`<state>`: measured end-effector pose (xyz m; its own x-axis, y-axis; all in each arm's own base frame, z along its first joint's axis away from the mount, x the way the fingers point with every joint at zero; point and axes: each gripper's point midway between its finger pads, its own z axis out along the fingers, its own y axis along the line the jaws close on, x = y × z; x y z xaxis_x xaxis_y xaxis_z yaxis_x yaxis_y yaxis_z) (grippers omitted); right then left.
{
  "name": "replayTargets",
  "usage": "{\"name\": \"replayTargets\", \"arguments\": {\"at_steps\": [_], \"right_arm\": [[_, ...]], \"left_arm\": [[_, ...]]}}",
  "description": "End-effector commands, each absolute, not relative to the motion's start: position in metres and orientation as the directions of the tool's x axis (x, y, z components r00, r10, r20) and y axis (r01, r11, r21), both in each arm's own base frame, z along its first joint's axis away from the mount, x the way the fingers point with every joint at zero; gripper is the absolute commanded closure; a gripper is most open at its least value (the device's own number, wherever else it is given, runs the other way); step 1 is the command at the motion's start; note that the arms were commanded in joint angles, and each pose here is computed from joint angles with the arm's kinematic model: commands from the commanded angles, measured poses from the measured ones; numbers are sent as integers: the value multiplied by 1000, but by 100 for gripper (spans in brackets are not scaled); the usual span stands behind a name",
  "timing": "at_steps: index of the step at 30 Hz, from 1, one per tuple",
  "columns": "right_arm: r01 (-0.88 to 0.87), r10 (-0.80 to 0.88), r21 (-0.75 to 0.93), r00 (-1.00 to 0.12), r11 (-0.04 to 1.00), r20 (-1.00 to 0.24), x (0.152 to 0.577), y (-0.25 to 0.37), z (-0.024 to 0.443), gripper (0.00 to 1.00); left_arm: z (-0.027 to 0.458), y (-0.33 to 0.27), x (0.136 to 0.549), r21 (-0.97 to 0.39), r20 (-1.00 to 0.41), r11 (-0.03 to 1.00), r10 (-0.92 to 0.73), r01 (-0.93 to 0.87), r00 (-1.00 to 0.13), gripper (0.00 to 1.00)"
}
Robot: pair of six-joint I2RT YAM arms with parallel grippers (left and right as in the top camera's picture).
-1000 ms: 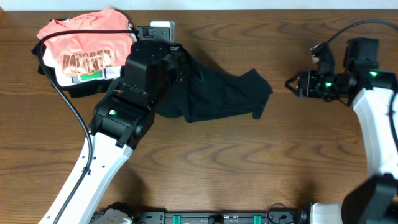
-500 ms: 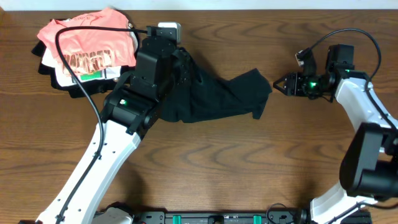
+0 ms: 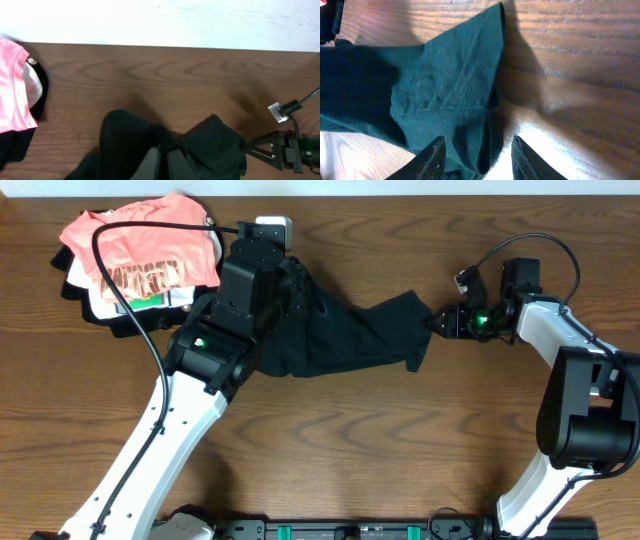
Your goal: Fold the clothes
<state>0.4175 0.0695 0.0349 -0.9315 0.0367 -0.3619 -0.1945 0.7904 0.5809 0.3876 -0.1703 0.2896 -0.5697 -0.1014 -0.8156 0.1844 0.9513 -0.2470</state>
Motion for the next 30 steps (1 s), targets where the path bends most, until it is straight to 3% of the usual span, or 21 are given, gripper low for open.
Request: {"name": "replayTargets", "arguments": {"at_steps": [1, 17, 26, 30], "right_arm": [[-221, 18, 592, -928, 775, -371, 416, 76, 34, 59], [-287, -28, 571, -908, 770, -418, 422, 95, 37, 62], [-286, -28, 573, -909, 769, -415, 422, 96, 37, 95], [-276, 8, 590, -902, 759, -432, 431, 94, 53, 99]], "left_arm": [[294, -169, 389, -228, -827, 955, -86, 190, -556, 94], [290, -167, 386, -223, -817, 957, -79, 186, -571, 94], [290, -167, 386, -222, -817, 957, -79, 186, -571, 94], [293, -163, 390, -209, -829, 964, -87, 163, -553, 94]]}}
